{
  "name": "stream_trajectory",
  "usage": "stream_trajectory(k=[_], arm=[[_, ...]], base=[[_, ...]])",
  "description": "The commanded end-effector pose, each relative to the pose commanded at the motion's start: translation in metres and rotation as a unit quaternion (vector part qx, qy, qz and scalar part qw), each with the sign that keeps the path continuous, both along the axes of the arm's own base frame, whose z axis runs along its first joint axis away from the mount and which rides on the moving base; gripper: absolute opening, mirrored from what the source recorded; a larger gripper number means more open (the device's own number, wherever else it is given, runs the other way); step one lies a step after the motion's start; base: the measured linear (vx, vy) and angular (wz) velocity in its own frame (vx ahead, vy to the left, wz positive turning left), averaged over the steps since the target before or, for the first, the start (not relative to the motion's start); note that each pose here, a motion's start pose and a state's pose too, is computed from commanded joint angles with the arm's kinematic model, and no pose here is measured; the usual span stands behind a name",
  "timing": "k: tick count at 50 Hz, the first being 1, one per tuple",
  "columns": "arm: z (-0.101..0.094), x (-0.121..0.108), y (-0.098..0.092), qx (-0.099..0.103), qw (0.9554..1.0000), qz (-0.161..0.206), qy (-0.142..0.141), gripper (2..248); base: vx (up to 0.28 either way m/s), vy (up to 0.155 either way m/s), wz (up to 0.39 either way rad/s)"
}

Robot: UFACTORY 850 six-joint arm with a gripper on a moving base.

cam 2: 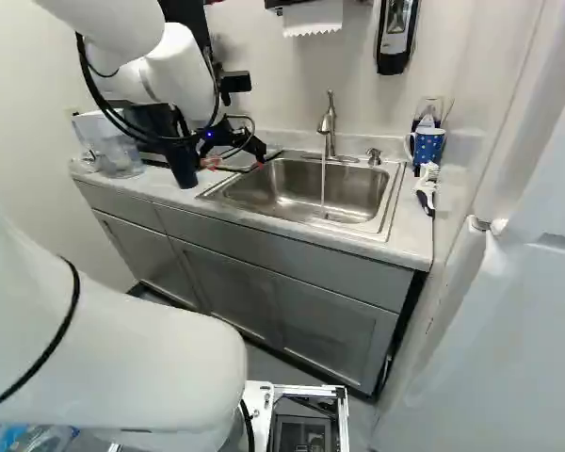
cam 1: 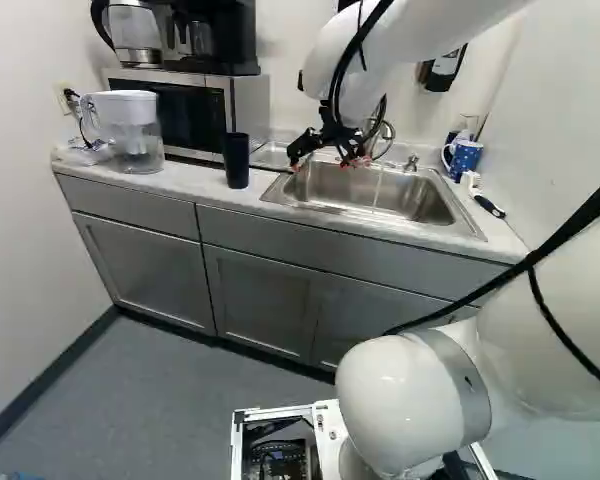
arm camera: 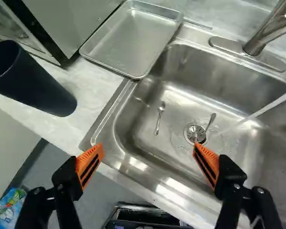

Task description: Rinse the cup and place it in the tray

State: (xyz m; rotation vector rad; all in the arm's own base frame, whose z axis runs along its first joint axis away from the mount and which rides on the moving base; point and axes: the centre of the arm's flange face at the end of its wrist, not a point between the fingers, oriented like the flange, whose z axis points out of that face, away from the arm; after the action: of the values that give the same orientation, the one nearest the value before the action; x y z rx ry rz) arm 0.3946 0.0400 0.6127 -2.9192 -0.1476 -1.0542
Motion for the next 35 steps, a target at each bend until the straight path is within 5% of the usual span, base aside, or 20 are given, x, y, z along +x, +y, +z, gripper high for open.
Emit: stream_trajectory(k=[35], arm=[[0.001,0.004,0.056,0.0,0.9977,0.068,0.003,247]], base=[[0.0,0.0,0.0]])
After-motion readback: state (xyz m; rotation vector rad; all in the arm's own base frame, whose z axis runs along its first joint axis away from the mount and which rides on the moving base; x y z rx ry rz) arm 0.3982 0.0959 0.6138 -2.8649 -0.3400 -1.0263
